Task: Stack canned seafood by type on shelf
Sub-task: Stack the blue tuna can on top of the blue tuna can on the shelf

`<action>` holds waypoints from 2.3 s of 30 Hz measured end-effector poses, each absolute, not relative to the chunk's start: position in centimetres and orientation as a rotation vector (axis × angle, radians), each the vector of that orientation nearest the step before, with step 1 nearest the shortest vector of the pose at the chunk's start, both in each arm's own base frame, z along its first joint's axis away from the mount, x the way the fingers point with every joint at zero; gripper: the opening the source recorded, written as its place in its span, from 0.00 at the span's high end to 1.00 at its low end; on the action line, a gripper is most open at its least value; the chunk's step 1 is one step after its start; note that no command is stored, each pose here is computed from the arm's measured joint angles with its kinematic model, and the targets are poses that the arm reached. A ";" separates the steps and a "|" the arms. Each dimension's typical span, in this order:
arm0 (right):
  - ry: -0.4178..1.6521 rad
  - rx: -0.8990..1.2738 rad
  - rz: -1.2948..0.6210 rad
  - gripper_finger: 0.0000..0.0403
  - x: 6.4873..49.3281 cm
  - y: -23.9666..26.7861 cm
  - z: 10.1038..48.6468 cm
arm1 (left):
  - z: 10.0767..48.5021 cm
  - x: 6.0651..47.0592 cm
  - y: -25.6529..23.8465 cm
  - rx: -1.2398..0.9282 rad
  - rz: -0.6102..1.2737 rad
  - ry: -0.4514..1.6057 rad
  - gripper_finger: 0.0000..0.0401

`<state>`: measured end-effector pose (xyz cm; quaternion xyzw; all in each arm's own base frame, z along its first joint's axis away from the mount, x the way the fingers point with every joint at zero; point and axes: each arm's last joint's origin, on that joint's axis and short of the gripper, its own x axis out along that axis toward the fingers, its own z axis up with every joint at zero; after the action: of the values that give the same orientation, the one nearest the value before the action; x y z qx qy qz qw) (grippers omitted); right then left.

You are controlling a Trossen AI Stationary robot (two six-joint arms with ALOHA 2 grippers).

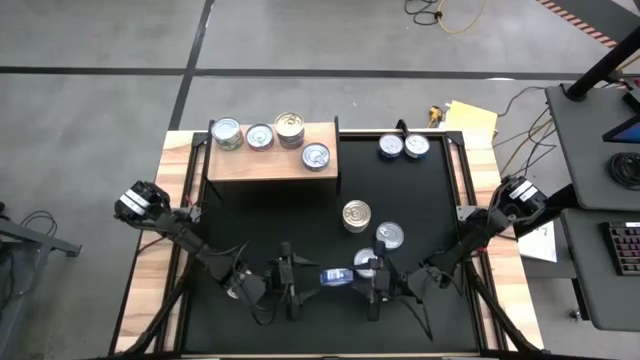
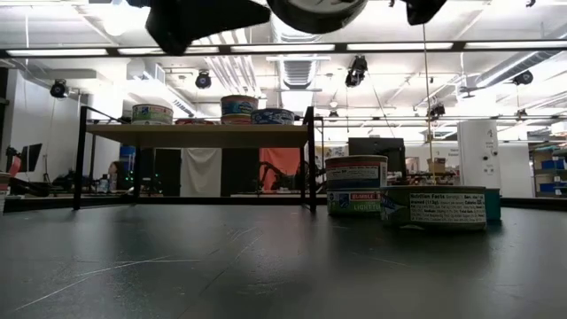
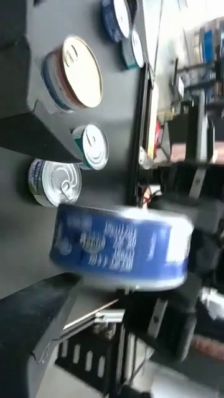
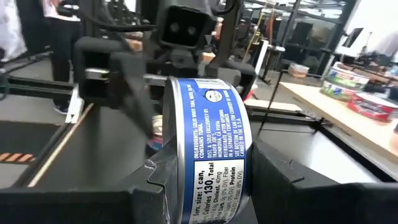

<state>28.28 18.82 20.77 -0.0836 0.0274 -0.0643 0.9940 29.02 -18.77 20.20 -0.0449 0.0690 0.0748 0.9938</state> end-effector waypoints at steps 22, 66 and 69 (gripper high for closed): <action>0.039 -0.154 -0.053 0.68 29.2 17.9 20.9 | 20.8 29.5 -18.3 -0.075 0.143 0.092 0.36; 0.029 -0.252 -0.156 0.17 28.7 17.7 22.0 | 19.7 27.5 -16.6 -0.265 0.194 -0.063 0.69; 0.026 -0.433 -0.140 0.20 28.5 18.6 22.6 | 20.3 26.7 -16.1 -0.379 0.171 -0.140 0.69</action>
<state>28.51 18.55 22.60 -0.2145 0.0131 -0.0692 0.9742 26.68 -16.12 20.27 -0.1880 -0.0693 0.0848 0.9760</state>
